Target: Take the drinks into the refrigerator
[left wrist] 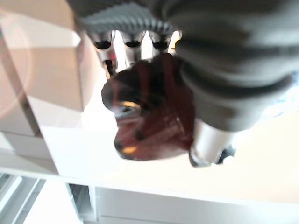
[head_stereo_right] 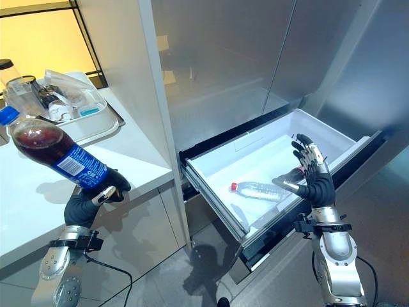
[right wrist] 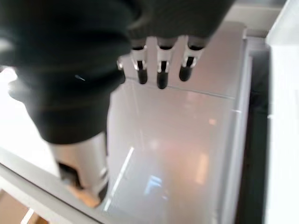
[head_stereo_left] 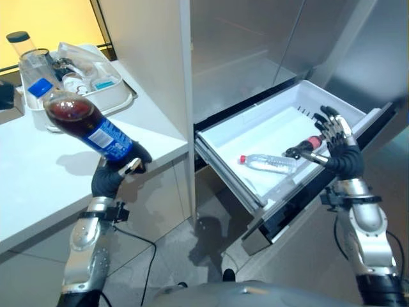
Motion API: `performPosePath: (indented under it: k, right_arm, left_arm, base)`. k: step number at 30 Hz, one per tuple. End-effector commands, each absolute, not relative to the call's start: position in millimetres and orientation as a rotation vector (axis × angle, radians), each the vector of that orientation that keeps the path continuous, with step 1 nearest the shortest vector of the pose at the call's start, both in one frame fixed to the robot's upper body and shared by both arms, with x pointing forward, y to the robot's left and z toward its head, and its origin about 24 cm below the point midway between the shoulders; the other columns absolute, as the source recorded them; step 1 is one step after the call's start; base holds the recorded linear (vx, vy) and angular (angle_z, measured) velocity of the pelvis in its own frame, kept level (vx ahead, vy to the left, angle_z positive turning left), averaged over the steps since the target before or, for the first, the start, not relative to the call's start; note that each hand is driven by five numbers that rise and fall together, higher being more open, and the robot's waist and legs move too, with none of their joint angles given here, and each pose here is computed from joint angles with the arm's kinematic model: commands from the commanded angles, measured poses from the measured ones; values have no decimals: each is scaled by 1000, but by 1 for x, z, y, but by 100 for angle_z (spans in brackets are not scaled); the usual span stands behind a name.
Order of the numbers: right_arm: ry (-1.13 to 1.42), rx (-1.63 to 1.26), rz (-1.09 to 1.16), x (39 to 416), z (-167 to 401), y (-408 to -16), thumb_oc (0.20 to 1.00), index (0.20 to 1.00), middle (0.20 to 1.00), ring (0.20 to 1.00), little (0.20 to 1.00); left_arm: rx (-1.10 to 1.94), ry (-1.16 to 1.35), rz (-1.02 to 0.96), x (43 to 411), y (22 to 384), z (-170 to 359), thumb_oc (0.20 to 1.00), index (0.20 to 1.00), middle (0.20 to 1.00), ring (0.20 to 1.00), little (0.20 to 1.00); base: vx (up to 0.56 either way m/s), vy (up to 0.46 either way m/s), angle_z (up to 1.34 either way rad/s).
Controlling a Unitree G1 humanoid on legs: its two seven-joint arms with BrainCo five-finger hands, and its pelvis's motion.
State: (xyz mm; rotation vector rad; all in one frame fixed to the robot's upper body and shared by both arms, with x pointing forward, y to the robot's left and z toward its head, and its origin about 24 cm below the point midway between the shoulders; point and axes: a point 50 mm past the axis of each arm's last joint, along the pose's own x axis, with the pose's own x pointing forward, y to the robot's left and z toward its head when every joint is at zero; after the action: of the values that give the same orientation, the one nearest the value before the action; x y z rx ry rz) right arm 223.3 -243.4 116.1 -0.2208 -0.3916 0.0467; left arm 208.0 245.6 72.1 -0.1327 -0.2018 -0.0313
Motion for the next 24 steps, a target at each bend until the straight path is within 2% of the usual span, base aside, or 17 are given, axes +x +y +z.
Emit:
performPosePath:
  k: [1,3,5,8,10,11,15,16,24]
  right_arm:
    - [-451,-187,120,232,133,-249,1000,1000,1000,1000,1000]
    - [-394,-147,246,235,131,-247,1000,1000,1000,1000,1000]
    - [-371,-132,288,235,129,-247,1000,1000,1000,1000,1000]
    - [-261,-132,465,242,128,-244,1000,1000,1000,1000,1000]
    - [-242,-125,513,243,129,-241,1000,1000,1000,1000,1000]
    - [-171,-96,618,245,125,-235,1000,1000,1000,1000,1000]
    - [-106,-98,730,249,125,-227,1000,1000,1000,1000,1000]
    - [-90,-109,749,253,124,-222,1000,1000,1000,1000,1000]
    - [-122,-57,828,254,126,-198,1000,1000,1000,1000,1000]
  left_arm:
    - [2,-495,-192,212,239,136,200,200,200,200,200]
    - [93,-467,-309,213,234,140,200,200,200,200,200]
    - [118,-458,-338,213,233,141,200,200,200,200,200]
    - [228,-379,-544,218,225,144,200,200,200,200,200]
    - [240,-371,-583,218,222,146,200,200,200,200,200]
    - [276,-335,-671,220,217,147,200,200,200,200,200]
    - [332,-303,-768,224,210,149,200,200,200,200,200]
    - [431,-288,-826,227,206,154,200,200,200,200,200]
    - [531,-295,-858,234,201,159,200,200,200,200,200]
  base:
    - [0,0,0]
    - [0,0,0]
    - [0,0,0]
    - [0,0,0]
    - [0,0,0]
    - [0,0,0]
    - [0,0,0]
    - [0,0,0]
    - [0,0,0]
